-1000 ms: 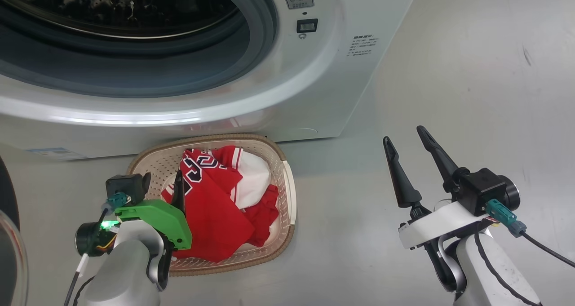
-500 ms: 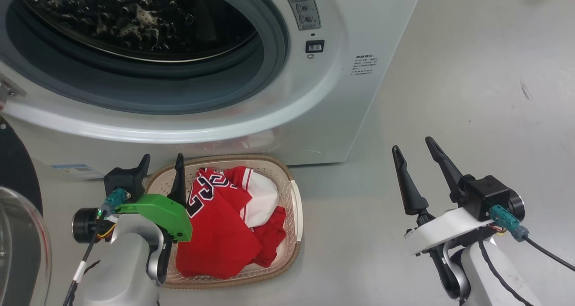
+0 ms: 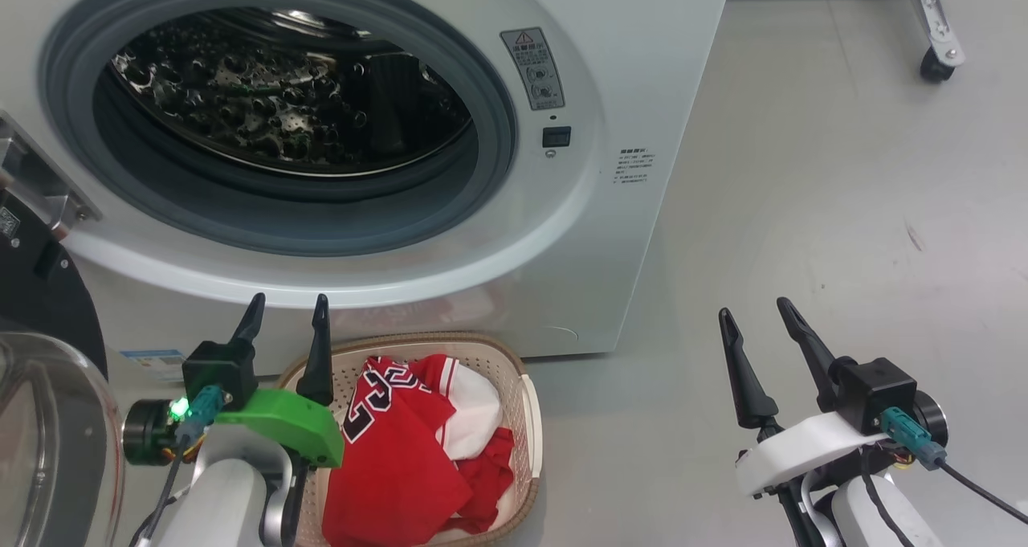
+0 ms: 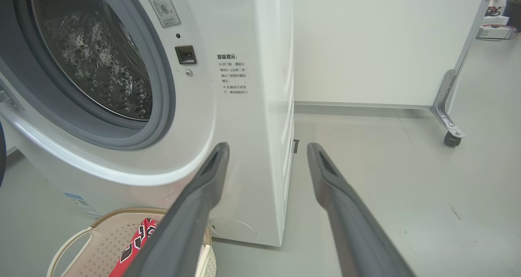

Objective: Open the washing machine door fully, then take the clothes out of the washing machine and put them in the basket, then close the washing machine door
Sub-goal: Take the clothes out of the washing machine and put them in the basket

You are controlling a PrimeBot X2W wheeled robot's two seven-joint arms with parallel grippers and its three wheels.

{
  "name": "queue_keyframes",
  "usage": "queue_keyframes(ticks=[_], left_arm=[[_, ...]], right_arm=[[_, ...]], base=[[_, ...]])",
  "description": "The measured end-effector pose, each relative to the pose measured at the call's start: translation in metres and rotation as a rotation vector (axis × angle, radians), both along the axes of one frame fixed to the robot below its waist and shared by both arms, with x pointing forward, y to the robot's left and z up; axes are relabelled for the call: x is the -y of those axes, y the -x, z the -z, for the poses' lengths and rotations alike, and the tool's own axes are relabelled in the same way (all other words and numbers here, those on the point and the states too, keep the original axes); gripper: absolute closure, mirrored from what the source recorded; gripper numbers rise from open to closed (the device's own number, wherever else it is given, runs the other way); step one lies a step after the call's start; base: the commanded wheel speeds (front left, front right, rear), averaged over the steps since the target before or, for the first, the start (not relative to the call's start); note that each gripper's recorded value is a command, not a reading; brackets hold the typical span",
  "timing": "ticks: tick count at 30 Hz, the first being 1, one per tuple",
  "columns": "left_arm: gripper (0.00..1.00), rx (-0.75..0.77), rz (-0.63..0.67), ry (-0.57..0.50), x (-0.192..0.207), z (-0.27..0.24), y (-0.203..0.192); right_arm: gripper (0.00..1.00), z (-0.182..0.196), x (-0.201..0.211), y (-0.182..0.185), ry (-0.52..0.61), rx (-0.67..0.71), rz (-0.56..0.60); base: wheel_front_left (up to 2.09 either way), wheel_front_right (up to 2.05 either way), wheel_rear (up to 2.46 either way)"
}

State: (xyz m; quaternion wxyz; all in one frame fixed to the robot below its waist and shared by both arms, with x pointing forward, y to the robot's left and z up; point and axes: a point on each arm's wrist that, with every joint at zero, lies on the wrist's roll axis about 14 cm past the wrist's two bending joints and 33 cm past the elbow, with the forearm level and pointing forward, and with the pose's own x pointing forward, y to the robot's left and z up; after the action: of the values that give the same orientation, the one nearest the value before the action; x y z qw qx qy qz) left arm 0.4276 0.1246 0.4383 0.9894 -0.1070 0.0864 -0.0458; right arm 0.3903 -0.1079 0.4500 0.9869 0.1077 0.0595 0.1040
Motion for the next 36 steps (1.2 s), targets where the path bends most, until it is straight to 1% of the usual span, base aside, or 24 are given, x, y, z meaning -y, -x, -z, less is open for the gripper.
queue_keyframes(ticks=[8,16,22,28,36], left_arm=[[0.0,0.079,-0.002,-0.017,0.0,-0.025,0.024],[0.0,0.112,-0.015,-0.006,-0.002,-0.035,0.049],[0.0,0.131,-0.037,0.002,-0.007,-0.04,0.068],[0.0,0.156,-0.044,-0.005,-0.012,-0.047,0.078],[0.0,0.173,-0.044,-0.013,-0.013,-0.053,0.085]], right_arm=[[0.0,-0.011,0.007,0.016,0.009,0.025,0.029],[0.0,-0.017,0.008,0.027,0.013,0.042,0.042],[0.0,-0.023,0.004,0.034,0.01,0.06,0.027],[0.0,-0.029,0.002,0.034,0.009,0.077,0.029],[0.0,-0.027,0.003,0.037,0.01,0.072,0.033]], base=[[0.0,0.0,0.0],[0.0,0.0,0.0],[0.0,0.0,0.0],[0.0,0.0,0.0],[0.0,0.0,0.0]])
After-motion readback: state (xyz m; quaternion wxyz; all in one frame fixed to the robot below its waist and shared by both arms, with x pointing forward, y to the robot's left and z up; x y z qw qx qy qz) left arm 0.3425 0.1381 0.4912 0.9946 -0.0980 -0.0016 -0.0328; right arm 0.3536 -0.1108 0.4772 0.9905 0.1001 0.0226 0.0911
